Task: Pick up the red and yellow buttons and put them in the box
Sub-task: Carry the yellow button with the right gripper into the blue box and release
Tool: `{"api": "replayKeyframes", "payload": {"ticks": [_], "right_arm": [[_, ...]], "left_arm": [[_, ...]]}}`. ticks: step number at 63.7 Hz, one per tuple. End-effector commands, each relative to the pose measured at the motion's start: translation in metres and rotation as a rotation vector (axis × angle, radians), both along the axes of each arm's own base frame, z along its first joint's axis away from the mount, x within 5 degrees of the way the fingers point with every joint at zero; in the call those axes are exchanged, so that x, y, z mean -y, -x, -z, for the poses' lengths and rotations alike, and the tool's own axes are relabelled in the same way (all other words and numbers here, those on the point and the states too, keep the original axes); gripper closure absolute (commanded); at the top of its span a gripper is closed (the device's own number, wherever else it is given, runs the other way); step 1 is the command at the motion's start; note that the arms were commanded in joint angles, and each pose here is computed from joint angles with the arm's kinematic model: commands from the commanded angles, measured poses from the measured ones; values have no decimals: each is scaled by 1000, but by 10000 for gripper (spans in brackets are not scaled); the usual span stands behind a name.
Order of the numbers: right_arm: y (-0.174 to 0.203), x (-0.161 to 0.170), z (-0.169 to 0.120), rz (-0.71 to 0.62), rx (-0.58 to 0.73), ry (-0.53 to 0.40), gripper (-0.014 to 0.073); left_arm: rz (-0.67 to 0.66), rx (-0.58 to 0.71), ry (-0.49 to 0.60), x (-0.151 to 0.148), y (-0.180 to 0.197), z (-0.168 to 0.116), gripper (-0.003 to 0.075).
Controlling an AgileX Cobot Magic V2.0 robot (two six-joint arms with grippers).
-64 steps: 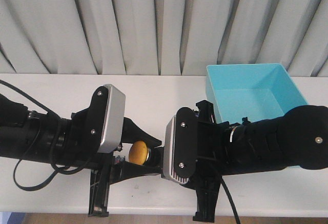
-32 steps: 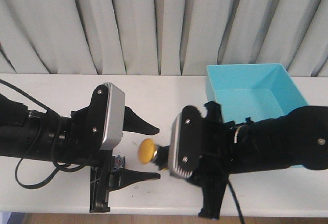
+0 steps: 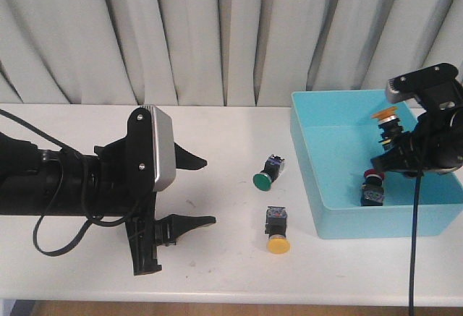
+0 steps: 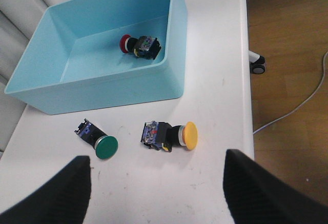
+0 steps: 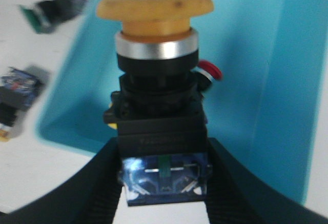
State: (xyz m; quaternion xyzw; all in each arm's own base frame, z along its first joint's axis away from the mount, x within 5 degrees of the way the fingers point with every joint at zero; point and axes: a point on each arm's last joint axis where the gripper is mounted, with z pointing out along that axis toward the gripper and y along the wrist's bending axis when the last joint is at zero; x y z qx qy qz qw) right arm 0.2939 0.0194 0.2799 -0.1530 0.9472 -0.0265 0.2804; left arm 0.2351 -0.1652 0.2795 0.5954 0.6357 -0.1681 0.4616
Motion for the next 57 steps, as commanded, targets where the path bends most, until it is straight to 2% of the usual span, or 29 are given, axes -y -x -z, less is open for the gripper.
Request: {"api": "replayKeyframes", "payload": {"ticks": [1, 10, 27, 57], "right_arm": [[-20, 11, -10, 84, -10, -28, 351], [-60, 11, 12, 149, -138, -62, 351], [-124, 5, 48, 177, -244, -105, 351], [-179, 3, 87, 160, -221, -101, 349]], "left_arm": [[-25, 22, 65, 1, 1, -18, 188], [-25, 22, 66, 1, 1, -18, 188], [-25, 22, 66, 1, 1, -18, 188], [-25, 22, 66, 1, 1, -18, 189]]}}
